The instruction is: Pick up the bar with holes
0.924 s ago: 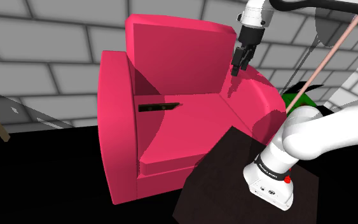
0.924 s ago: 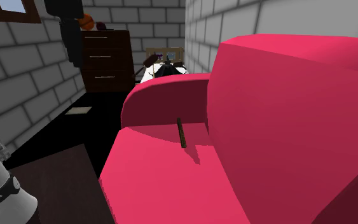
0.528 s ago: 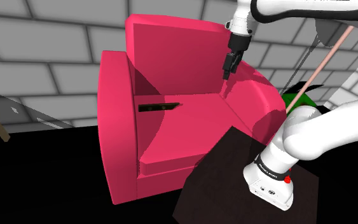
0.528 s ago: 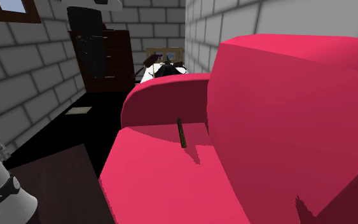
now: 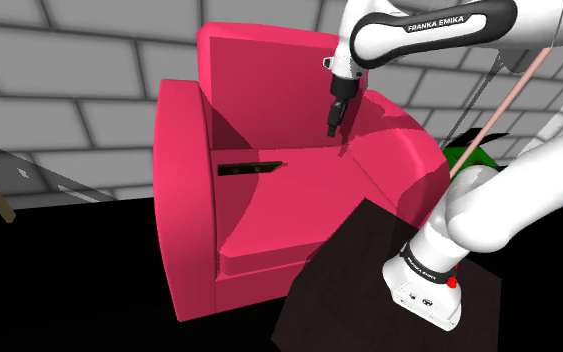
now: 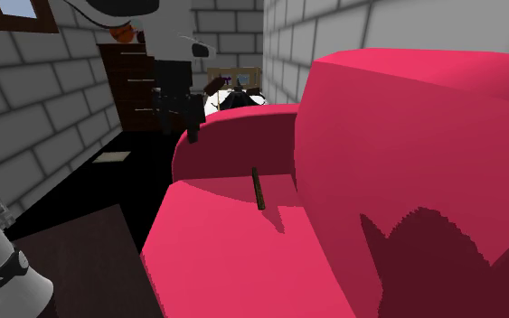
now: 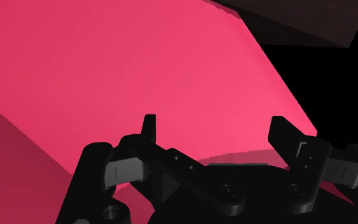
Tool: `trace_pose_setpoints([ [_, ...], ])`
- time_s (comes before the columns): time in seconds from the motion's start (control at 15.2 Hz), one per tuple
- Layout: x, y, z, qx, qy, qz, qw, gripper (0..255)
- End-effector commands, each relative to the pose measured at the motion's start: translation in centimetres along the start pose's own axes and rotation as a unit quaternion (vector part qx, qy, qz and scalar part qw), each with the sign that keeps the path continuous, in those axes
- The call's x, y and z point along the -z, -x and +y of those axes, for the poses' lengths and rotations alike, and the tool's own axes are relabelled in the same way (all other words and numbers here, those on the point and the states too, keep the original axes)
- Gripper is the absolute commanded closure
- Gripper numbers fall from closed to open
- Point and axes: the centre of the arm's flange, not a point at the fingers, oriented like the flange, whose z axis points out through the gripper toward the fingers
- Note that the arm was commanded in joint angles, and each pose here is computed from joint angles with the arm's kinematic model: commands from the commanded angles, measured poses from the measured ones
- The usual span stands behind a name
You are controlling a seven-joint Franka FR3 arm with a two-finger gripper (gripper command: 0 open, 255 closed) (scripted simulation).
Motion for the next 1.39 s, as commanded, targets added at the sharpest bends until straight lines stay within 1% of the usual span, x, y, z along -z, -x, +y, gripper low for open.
trace_pose_setpoints([
  [0.0,-1.6,-1.9,0.7,0.026,0.003,0.002,0.9997,0],
  [0.33,-5.7,-6.7,2.2,0.086,0.008,0.003,0.9962,0],
  [0.66,-9.8,-11.7,3.1,0.147,0.012,0.005,0.9891,0],
  [0.99,-13.9,-16.7,3.5,0.206,0.017,0.007,0.9783,0],
  [1.32,-18.0,-21.8,3.4,0.265,0.022,0.009,0.9639,0],
])
